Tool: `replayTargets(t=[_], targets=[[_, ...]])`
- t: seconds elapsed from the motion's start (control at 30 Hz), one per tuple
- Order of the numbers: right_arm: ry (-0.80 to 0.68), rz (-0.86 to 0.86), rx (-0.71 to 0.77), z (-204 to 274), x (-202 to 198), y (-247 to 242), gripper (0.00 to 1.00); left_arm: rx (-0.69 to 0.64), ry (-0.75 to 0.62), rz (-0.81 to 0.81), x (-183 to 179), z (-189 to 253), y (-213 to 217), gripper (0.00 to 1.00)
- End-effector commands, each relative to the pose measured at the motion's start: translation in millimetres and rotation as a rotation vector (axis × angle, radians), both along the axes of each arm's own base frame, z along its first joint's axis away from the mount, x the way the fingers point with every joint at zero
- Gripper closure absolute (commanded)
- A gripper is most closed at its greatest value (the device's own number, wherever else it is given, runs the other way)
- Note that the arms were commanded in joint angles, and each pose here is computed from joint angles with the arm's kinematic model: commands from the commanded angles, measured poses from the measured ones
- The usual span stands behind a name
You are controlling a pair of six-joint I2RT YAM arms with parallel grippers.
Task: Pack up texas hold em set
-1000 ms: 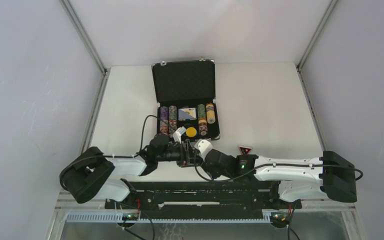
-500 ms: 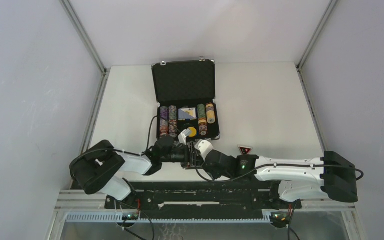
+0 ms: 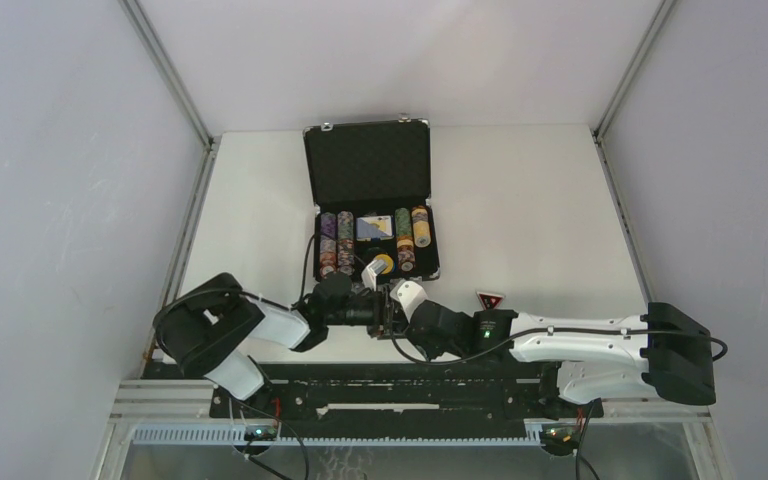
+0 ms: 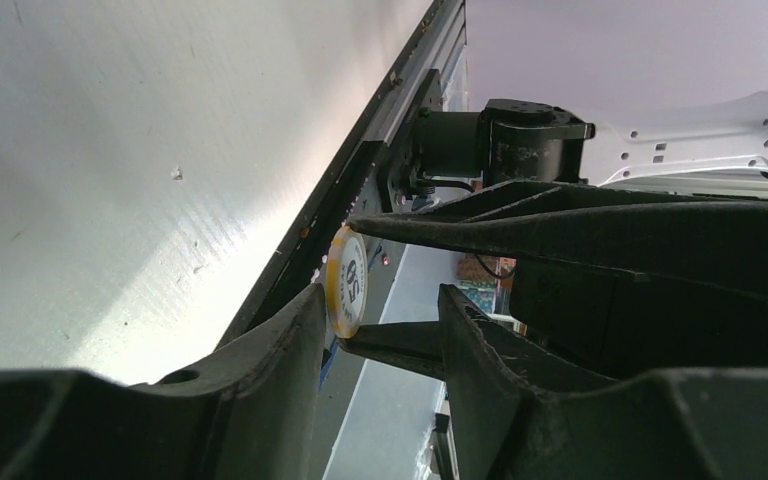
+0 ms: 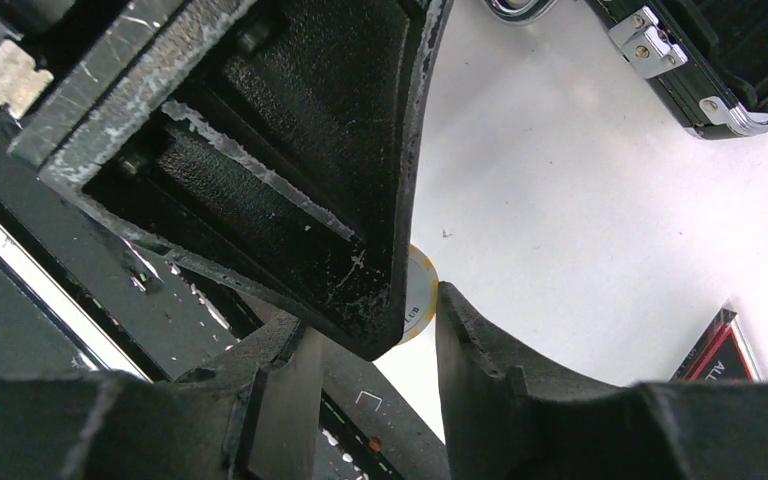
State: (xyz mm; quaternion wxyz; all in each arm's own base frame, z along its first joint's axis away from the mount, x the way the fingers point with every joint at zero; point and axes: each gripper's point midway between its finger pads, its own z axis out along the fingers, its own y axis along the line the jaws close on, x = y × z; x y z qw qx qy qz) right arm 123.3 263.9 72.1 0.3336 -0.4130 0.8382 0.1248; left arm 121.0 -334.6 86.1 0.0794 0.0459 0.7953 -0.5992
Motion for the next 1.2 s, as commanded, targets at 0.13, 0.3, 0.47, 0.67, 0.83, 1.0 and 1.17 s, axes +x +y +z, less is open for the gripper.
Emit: replayTargets(t=[0.13, 0.3, 0.47, 0.67, 0.83, 1.0, 1.17], targets=[[-0.057, -0.015, 0.086, 26.3, 9.1, 11.6, 0.69, -0.076, -0.040, -0.061, -5.0, 20.8, -15.9, 0.55], [-0.058, -0.017, 0.090, 27.9, 9.1, 11.0, 0.69, -0.065, -0.033, -0.071, -9.6, 16.3, -17.9, 0.61], [-0.063, -0.019, 0.098, 30.9, 9.3, 9.8, 0.69, -0.041, -0.020, -0.100, -21.4, 6.9, -20.6, 0.91], [-0.068, -0.026, 0.103, 33.0, 10.0, 8.6, 0.69, -0.030, -0.033, -0.109, -27.2, 4.3, -25.3, 1.00], [-0.080, -0.043, 0.090, 36.4, 11.6, -1.2, 0.59, -0.041, -0.084, -0.086, -18.4, 14.6, -25.8, 1.00], [-0.076, -0.067, 0.120, 45.1, 9.4, -18.9, 0.33, -0.021, -0.168, -0.047, 2.3, 29.6, -16.6, 1.00], [-0.107, -0.123, 0.220, 66.6, 16.6, -34.0, 0.32, 0.126, -0.336, 0.021, 46.2, 44.4, 5.5, 1.00]])
